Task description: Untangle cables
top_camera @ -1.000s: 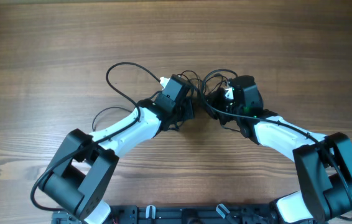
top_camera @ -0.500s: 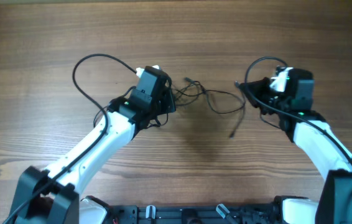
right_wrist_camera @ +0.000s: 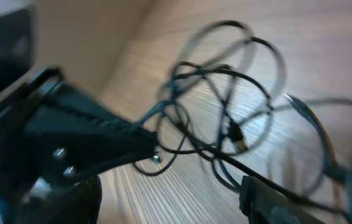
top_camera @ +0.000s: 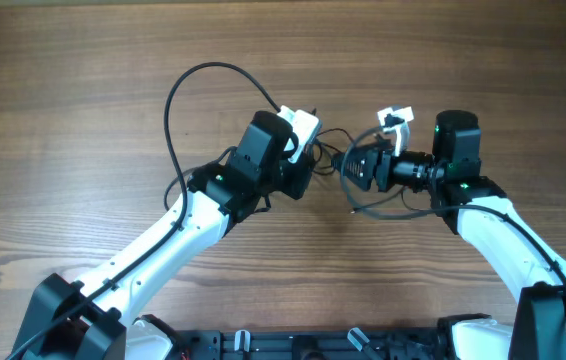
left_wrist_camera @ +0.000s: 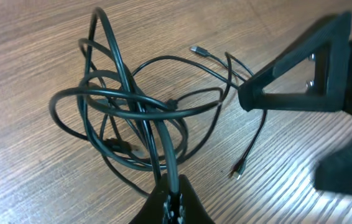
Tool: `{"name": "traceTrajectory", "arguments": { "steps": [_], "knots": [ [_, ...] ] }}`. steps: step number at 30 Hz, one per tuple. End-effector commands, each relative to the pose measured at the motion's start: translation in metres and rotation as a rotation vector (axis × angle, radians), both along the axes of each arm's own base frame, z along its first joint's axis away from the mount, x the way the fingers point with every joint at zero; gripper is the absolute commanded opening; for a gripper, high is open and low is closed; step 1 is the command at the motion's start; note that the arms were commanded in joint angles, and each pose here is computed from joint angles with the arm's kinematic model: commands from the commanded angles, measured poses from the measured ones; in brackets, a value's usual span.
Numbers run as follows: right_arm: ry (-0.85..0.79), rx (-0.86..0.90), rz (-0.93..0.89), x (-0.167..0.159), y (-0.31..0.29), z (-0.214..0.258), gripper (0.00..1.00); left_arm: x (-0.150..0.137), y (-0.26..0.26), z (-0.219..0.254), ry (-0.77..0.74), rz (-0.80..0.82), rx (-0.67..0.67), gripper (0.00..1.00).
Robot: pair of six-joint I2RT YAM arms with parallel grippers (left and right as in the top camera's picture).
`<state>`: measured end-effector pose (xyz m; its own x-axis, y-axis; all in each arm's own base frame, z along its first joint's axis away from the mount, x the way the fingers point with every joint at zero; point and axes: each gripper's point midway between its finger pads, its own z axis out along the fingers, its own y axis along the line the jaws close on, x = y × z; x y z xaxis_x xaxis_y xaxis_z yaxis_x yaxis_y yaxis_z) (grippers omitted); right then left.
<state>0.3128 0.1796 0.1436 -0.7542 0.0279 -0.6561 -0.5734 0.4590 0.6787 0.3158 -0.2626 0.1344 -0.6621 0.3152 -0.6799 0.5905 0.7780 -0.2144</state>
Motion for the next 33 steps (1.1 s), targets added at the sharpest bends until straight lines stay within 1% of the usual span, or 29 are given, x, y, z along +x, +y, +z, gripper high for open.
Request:
{"name": "traceTrajectory", "arguments": {
  "steps": [1, 3, 5, 7, 9, 12, 16, 17, 18, 19, 20, 22, 25, 28, 30, 31, 32, 33],
  "knots": [
    [-0.222, -0.016, 0.131, -0.009, 0.006, 0.012, 0.73, -0.004, -0.005, 0.009, -0.038, -0.067, -0.007, 0.04],
    [-0.247, -0.031, 0.125, -0.006, 0.005, 0.012, 0.73, -0.009, -0.011, 0.011, -0.022, -0.097, -0.032, 0.04],
    [-0.283, -0.102, 0.079, 0.004, -0.001, 0.004, 0.72, -0.014, -0.015, 0.012, -0.006, -0.124, -0.055, 0.04],
    [-0.292, -0.124, 0.057, 0.01, -0.003, 0.001, 0.71, -0.016, -0.017, 0.012, 0.001, -0.136, -0.065, 0.04],
    [-0.306, -0.122, 0.056, 0.013, -0.002, 0.0, 0.68, -0.018, -0.019, 0.013, 0.01, -0.148, -0.077, 0.04],
    [-0.29, -0.124, 0.058, 0.015, -0.002, -0.006, 0.63, -0.018, -0.019, 0.013, 0.009, -0.148, -0.077, 0.04],
    [-0.232, -0.126, 0.071, 0.014, 0.001, -0.025, 0.59, -0.018, -0.019, 0.013, 0.009, -0.148, -0.077, 0.04],
    [-0.216, -0.1, 0.102, 0.009, 0.005, -0.027, 0.44, -0.018, -0.019, 0.013, 0.009, -0.148, -0.077, 0.04],
    [-0.217, -0.086, 0.115, 0.007, 0.007, -0.025, 0.35, -0.018, -0.019, 0.013, 0.009, -0.148, -0.077, 0.04],
    [-0.227, -0.068, 0.13, 0.005, 0.009, -0.022, 0.22, -0.018, -0.019, 0.013, 0.009, -0.148, -0.077, 0.04],
    [-0.239, -0.061, 0.129, 0.007, 0.009, -0.019, 0.06, -0.018, -0.019, 0.013, 0.009, -0.148, -0.077, 0.04],
    [-0.216, -0.029, 0.092, 0.014, 0.008, -0.011, 0.04, -0.019, -0.018, 0.012, 0.013, -0.147, -0.074, 0.04],
    [-0.135, 0.063, -0.049, 0.038, -0.013, 0.009, 0.04, -0.024, -0.012, 0.004, 0.054, -0.137, -0.046, 0.04],
    [-0.065, 0.12, -0.257, 0.065, -0.071, 0.018, 0.04, -0.022, 0.006, -0.002, 0.098, -0.096, -0.02, 0.04],
    [0.013, 0.129, -0.491, 0.084, -0.132, 0.011, 0.04, -0.014, 0.022, 0.001, 0.1, -0.05, -0.021, 0.04],
    [0.047, 0.133, -0.583, 0.089, -0.155, 0.007, 0.04, -0.009, 0.03, 0.005, 0.089, -0.026, -0.029, 0.04],
    [0.085, 0.141, -0.717, 0.092, -0.192, 0.002, 0.04, -0.002, 0.038, 0.011, 0.073, 0.001, -0.038, 0.04],
    [0.107, 0.144, -0.792, 0.092, -0.214, -0.002, 0.04, 0.004, 0.047, 0.018, 0.053, 0.03, -0.049, 0.04]
  ]
}}
